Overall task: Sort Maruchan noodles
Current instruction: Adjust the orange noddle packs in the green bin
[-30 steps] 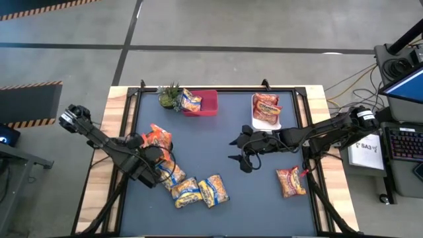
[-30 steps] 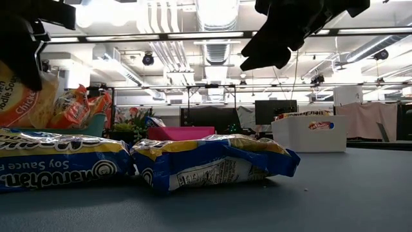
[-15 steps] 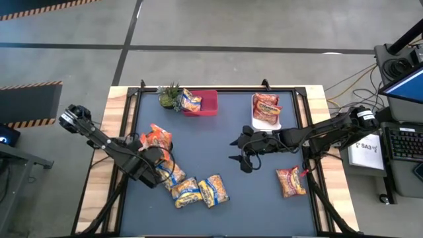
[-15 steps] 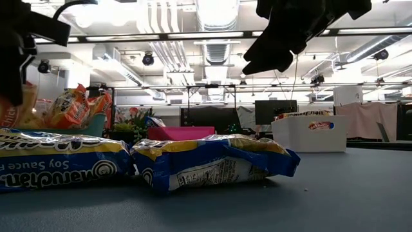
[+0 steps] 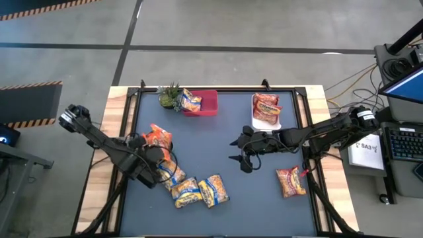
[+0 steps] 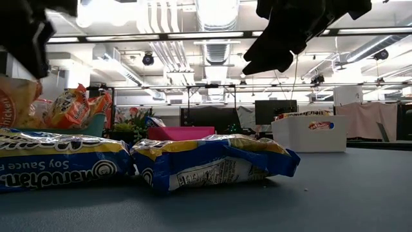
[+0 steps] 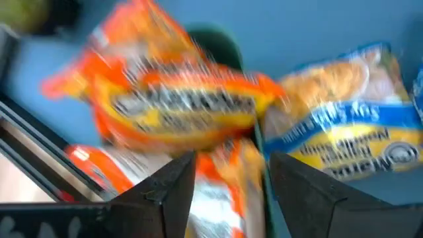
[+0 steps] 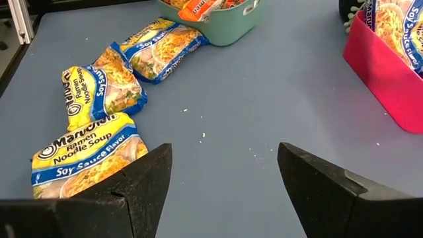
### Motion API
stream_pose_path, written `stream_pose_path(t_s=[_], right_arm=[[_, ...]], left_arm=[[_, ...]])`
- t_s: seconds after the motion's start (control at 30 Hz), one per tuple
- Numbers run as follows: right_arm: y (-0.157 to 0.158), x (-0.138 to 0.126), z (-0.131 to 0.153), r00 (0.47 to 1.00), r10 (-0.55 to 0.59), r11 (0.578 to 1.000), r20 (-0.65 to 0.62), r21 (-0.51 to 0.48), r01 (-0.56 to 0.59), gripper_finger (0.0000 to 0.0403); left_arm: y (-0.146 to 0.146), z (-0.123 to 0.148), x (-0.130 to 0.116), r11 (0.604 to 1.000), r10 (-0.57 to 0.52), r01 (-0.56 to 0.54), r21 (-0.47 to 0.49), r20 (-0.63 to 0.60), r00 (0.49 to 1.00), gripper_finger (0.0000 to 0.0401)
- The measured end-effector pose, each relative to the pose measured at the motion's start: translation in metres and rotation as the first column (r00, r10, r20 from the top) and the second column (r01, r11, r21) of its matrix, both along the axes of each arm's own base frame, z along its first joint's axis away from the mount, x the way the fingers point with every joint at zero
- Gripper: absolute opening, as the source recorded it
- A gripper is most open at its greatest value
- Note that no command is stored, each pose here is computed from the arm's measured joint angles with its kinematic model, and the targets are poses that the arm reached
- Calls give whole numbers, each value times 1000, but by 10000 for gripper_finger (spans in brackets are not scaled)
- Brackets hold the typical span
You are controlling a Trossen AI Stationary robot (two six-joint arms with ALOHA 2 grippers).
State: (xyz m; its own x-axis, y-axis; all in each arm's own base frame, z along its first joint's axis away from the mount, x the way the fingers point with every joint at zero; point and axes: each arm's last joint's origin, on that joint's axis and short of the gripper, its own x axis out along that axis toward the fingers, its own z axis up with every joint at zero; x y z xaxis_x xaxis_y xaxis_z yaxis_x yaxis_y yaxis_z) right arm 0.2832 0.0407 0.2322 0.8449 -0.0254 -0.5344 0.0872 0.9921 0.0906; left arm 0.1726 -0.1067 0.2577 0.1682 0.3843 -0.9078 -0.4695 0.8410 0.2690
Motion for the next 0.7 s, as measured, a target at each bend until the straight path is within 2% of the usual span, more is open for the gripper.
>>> stream_pose_path(t_s=[0.2, 0.37, 0.47, 0.6, 0.7], right_arm=[[0, 0, 0, 1000, 0, 1000, 2, 0, 0, 265], [0, 0, 0, 1000, 1, 1000, 2, -2, -1, 265], [0, 0, 0, 1000, 9, 1000, 2, -14, -9, 265], [0, 0, 0, 1000, 18, 999, 1, -28, -18, 265], [0, -1, -2, 1000, 20, 999, -3, -32, -20, 265]], left_arm=[[9, 17, -2, 984, -93, 77, 163, 88, 992, 179], [28, 26, -8, 972, -11, -46, 232, 237, 971, 170], [36, 30, -13, 958, -5, -82, 275, 302, 953, 164], [41, 25, -20, 930, -82, -56, 364, 351, 933, 158], [45, 7, -26, 928, -103, -48, 370, 378, 920, 154]])
